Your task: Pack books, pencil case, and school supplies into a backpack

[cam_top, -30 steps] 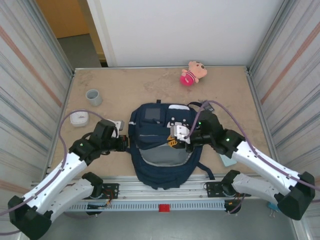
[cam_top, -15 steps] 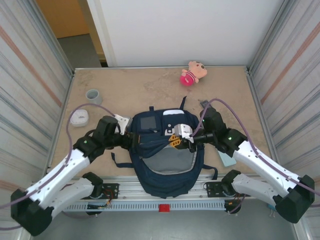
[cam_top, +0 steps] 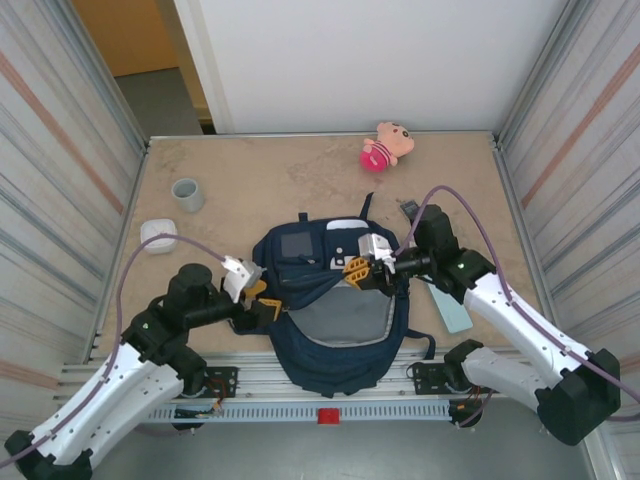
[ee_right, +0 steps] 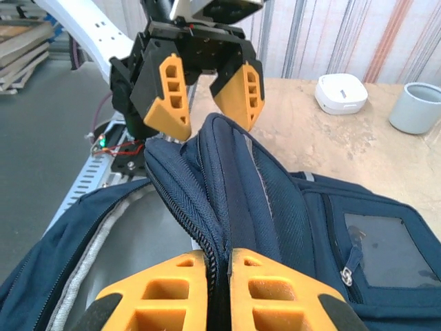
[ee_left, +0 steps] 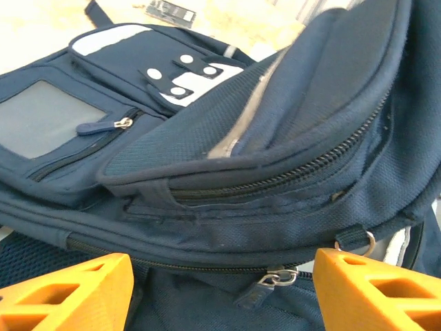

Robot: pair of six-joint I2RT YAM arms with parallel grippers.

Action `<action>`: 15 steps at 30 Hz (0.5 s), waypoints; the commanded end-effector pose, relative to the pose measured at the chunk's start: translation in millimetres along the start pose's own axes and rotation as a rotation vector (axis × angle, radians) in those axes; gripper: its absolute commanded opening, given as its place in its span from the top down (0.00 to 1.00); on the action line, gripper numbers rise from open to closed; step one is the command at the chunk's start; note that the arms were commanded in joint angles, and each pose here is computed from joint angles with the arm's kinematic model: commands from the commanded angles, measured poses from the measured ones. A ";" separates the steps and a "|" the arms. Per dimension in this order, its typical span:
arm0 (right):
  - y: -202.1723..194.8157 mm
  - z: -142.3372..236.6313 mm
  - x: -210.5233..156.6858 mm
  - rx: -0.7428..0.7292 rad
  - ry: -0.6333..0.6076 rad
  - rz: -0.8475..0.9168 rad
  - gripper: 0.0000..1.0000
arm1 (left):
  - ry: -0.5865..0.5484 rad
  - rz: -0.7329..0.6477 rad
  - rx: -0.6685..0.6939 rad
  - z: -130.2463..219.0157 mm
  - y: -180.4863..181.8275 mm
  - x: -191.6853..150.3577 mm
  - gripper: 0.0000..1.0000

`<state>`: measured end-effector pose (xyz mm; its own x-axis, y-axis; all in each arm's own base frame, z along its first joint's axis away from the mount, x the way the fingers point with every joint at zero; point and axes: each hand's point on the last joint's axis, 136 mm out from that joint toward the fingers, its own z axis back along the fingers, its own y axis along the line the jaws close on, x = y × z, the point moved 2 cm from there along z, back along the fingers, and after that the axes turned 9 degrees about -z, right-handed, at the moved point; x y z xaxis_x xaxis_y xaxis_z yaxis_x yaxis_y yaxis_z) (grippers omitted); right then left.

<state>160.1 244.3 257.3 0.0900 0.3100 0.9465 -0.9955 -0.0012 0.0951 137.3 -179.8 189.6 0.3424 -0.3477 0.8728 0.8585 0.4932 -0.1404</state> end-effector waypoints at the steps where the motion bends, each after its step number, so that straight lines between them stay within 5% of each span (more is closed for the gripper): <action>1: 0.4 8.1 38.2 0.038 -0.093 0.108 1.00 | 0.009 -0.059 -0.079 -4.1 -10.4 3.6 0.28; 9: -8.1 15.6 51.8 0.054 -0.121 0.126 1.00 | 0.057 -0.041 -0.069 -14.3 -3.9 2.8 0.29; 15: -6.1 18.9 60.4 0.081 -0.142 0.149 1.00 | 0.053 -0.033 -0.064 -24.7 1.5 3.8 0.43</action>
<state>179.5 244.1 279.2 0.0915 0.2656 0.9597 -0.9946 -0.0236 0.1014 143.7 -192.6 167.1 0.3815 -0.4307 0.8179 0.8766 0.4492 -0.1724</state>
